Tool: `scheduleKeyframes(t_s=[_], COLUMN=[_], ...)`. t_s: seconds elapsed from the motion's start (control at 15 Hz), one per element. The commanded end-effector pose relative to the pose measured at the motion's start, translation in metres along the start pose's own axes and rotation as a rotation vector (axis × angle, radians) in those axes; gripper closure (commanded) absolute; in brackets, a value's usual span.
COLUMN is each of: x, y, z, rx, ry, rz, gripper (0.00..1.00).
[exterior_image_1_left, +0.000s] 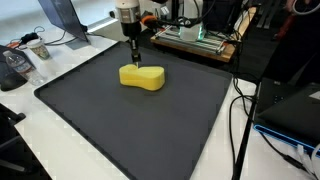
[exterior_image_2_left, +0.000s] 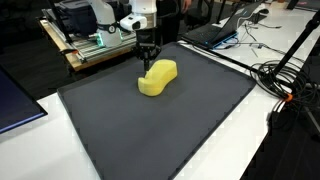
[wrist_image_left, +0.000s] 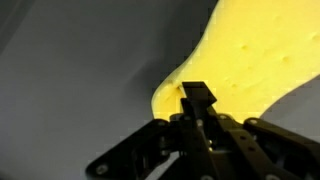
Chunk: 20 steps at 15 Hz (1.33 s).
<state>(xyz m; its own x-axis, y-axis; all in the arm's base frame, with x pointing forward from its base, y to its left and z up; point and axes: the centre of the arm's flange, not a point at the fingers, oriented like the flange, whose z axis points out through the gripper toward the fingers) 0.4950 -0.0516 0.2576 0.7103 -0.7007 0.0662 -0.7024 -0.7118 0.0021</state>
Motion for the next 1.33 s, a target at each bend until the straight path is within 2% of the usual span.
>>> scheduleKeyframes(t_s=[0.0,1.27], x=[-0.008,-0.011], y=[-0.004,0.0], z=[0.036,0.053], rx=[-0.022,-0.048], ry=[-0.036,-0.055], rz=[-0.008,-0.016], gripper=[0.97,0.97])
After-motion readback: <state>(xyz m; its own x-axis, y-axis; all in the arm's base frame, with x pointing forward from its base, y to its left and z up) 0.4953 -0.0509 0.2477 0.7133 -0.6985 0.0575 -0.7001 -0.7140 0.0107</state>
